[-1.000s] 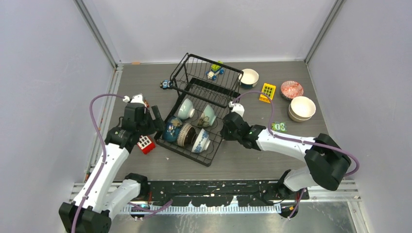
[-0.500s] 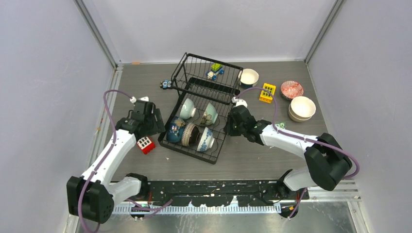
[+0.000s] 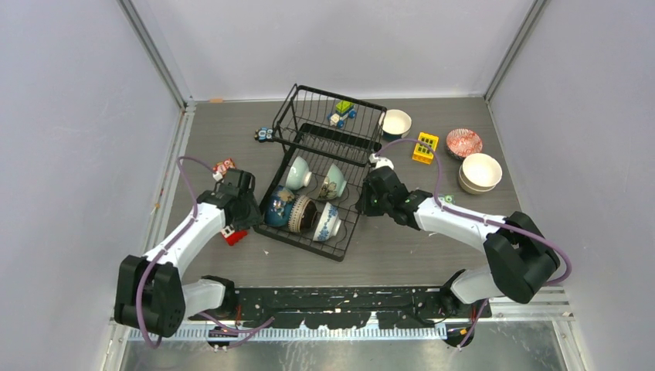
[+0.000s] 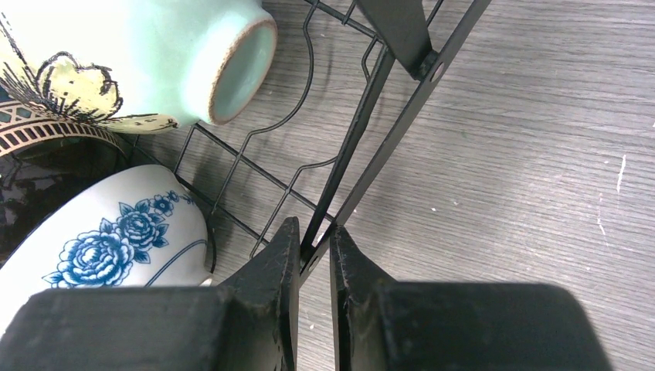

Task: Unload the bowls from the dish rack
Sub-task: Adjust the dish rack at the center of the board.

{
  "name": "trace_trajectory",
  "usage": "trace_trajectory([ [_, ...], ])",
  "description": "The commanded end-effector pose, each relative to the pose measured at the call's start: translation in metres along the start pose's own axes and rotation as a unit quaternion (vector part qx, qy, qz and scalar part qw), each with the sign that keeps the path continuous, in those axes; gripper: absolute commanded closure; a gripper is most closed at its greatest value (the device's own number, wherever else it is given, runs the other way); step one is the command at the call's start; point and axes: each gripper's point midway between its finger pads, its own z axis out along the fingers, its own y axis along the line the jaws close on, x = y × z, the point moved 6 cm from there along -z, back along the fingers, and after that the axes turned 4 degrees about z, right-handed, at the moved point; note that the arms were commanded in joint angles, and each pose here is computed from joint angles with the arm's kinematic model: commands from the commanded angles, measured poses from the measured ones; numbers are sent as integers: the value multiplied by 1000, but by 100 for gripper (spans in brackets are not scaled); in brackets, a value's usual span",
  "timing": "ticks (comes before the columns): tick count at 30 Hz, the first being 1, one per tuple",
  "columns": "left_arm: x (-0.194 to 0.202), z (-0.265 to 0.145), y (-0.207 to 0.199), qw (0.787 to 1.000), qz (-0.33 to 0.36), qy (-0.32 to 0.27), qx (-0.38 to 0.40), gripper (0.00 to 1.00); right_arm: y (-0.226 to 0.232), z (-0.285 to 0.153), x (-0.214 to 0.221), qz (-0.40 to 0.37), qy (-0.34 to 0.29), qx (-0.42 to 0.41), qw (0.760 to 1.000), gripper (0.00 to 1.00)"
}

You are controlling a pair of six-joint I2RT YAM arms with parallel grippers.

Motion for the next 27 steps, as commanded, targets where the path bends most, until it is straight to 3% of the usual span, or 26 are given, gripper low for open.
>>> trace_trajectory([
  [1,-3,5,-7,999,-40,-14,24,64,3,0,-10,-25,-4,-6,1000,99],
  [11,15,-7,-19,997,-43,-32,57,99,9,23,-29,-10,-14,0,1000,99],
  [27,48,-13,-33,991,-75,-50,94,100,20,55,-44,-24,5,4,1000,99],
])
